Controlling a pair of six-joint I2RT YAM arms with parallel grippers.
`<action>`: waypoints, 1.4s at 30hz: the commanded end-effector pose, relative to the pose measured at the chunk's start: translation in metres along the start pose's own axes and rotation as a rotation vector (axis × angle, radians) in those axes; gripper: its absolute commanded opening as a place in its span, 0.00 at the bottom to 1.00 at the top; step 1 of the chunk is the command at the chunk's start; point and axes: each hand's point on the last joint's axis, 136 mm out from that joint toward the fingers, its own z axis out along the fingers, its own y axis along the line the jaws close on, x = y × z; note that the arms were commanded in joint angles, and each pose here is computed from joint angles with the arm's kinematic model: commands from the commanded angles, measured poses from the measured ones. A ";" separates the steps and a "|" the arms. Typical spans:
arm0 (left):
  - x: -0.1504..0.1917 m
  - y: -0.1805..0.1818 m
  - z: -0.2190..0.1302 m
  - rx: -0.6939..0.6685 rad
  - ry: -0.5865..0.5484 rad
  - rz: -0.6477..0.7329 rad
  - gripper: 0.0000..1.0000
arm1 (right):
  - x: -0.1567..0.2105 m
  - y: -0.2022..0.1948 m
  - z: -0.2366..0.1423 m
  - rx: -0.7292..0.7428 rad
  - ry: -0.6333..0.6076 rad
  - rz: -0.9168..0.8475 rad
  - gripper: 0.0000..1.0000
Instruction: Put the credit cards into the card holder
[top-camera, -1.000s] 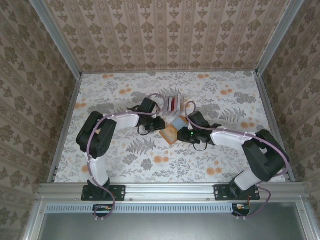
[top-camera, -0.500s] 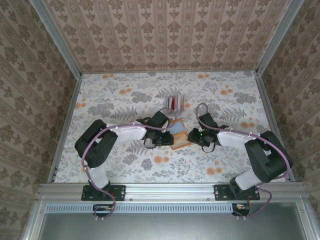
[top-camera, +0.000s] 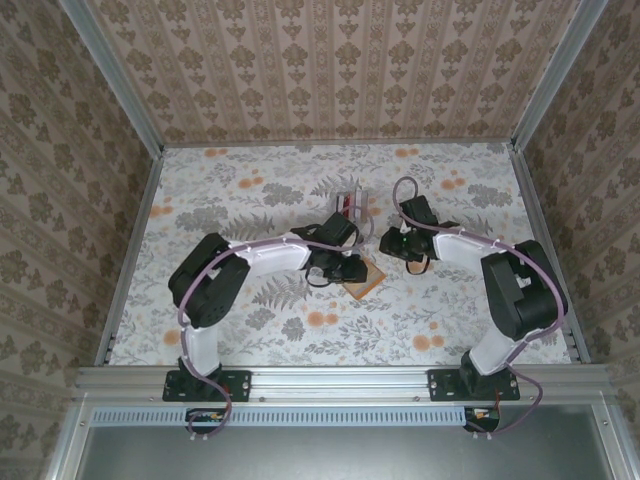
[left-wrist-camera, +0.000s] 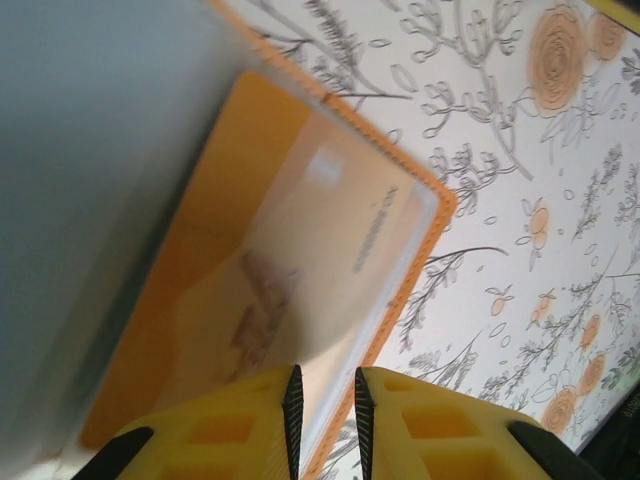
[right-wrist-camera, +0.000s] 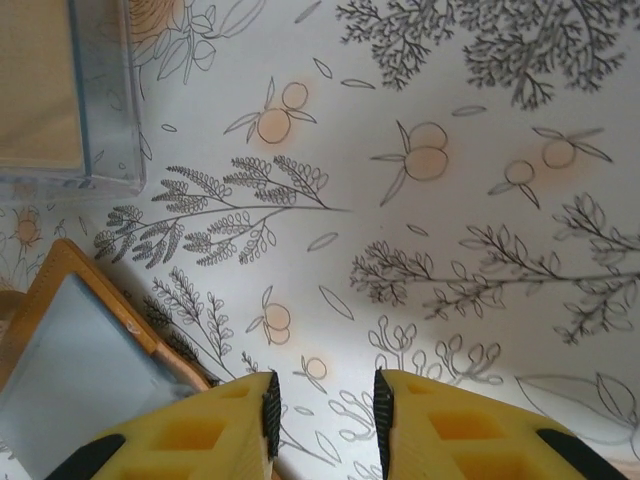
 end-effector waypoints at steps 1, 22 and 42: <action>-0.006 -0.023 0.001 0.050 0.014 0.065 0.25 | -0.002 -0.001 -0.002 0.022 0.027 -0.041 0.33; -0.120 0.071 -0.130 -0.019 -0.304 -0.081 0.30 | -0.074 0.081 -0.032 -0.251 -0.038 -0.007 0.37; -0.170 0.094 -0.089 0.034 -0.244 -0.108 0.33 | -0.101 0.107 0.008 -0.205 0.006 -0.040 0.42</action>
